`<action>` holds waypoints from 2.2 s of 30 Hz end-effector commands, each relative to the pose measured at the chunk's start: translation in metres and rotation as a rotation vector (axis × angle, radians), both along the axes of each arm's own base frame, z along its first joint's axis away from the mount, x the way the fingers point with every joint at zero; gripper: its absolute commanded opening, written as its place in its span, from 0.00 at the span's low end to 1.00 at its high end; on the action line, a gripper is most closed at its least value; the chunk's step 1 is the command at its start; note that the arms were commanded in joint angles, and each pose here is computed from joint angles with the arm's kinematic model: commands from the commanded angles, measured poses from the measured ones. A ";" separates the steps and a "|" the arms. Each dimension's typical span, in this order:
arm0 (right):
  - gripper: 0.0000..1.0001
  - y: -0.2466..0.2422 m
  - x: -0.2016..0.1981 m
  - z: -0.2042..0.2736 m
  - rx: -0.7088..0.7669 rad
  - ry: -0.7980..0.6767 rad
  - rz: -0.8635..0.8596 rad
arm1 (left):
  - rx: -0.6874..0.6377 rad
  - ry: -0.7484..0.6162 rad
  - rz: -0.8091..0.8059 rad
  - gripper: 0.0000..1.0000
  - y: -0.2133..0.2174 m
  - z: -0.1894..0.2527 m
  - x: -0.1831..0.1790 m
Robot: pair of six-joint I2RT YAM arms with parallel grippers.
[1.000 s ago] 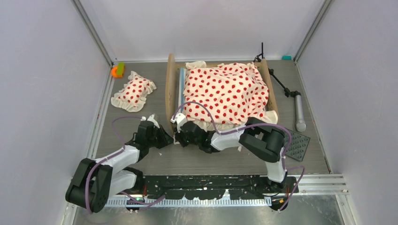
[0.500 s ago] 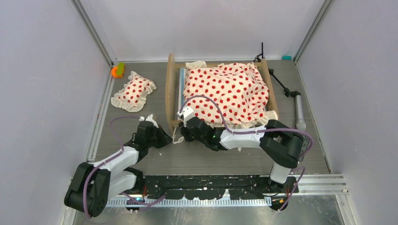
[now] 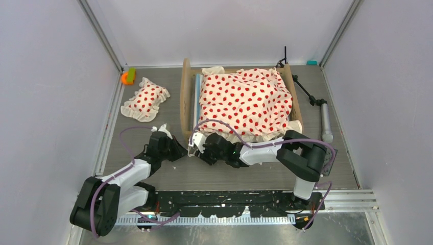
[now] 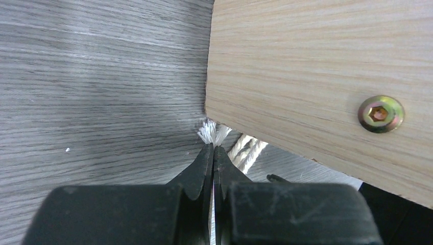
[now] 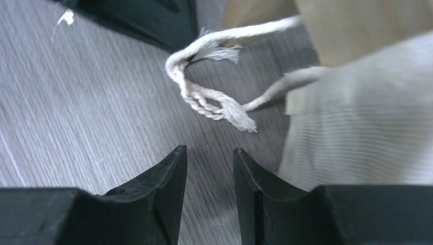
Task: Set up the pet bed
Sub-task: Tie the ropes to the bed frame.
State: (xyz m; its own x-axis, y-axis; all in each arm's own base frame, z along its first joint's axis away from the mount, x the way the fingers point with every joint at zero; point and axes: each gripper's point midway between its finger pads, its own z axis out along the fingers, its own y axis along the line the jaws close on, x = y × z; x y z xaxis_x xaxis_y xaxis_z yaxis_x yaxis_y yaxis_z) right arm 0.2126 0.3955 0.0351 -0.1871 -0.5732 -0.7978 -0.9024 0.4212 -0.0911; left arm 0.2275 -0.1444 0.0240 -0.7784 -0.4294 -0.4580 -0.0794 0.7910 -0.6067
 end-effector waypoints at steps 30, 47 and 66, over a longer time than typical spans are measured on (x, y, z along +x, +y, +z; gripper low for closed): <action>0.46 0.016 0.032 -0.001 -0.038 -0.179 0.370 | -0.002 -0.056 -0.002 0.00 -0.002 0.015 0.011; 0.18 0.018 0.026 -0.020 -0.076 -0.082 0.410 | -0.002 -0.057 0.001 0.00 -0.002 0.015 0.010; 0.00 -0.015 0.010 -0.004 -0.031 -0.030 0.268 | 0.100 -0.025 0.172 0.00 0.029 0.016 0.013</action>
State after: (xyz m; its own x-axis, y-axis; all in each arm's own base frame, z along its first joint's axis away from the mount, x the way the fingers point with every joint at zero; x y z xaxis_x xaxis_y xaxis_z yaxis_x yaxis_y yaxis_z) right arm 0.2254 0.3944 0.0228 0.0652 -0.6291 -0.7746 -0.9842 0.0875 -0.1540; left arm 0.2299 -0.1274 0.0276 -0.7364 -0.4733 -0.4834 -0.1542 0.8131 -0.5613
